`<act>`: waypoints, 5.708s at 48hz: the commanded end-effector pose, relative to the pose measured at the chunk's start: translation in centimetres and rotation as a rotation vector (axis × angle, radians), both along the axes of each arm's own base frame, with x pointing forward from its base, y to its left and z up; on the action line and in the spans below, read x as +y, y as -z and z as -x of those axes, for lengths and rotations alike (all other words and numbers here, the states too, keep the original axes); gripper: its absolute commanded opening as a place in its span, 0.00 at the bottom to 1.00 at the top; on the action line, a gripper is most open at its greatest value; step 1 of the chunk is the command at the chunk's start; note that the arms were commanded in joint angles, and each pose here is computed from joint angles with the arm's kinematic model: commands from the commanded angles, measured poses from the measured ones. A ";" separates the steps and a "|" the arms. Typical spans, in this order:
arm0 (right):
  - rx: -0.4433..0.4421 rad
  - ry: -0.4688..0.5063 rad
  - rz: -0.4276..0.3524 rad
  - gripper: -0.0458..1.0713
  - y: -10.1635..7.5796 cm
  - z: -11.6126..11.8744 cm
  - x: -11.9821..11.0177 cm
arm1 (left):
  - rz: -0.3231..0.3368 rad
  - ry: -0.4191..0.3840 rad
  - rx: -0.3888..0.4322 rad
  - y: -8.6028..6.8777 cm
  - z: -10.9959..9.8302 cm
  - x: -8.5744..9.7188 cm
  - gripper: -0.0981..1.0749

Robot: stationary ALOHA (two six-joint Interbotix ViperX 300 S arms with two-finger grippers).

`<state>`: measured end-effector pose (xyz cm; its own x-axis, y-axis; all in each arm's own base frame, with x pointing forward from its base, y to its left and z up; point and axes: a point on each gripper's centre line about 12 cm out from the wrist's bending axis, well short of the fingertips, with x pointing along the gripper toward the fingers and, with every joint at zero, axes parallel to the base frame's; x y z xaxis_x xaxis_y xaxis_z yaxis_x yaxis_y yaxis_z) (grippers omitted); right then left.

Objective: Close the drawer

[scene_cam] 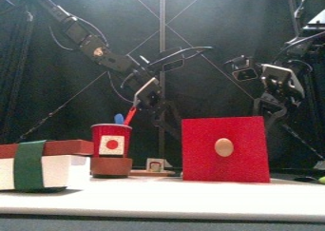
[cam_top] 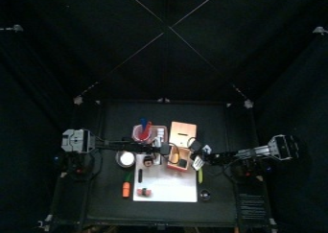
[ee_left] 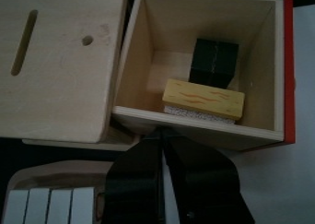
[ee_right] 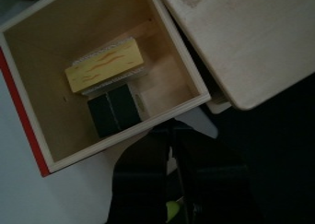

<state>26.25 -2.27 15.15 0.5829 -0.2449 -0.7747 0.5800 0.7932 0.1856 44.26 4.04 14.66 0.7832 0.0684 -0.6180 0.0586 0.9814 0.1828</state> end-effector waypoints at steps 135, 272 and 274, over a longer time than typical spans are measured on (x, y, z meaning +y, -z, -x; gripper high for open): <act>-0.071 -0.139 -0.142 0.44 -2.8 1.4 7.0 | -0.240 -0.054 -0.351 -10.2 -1.7 10.6 0.48; 0.028 0.107 0.001 0.44 -2.9 -5.9 1.1 | -0.095 -0.386 0.007 -9.0 -5.2 19.3 0.45; 0.009 0.094 -0.016 0.44 -3.4 -5.5 1.7 | -0.097 -0.385 -0.003 -9.8 -4.7 19.0 0.45</act>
<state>32.08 -1.74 16.27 0.4788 -0.3258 -0.8152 0.6830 0.7216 0.1128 49.77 23.42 19.46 0.6381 0.3916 -0.6630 -0.2905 0.9198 0.2636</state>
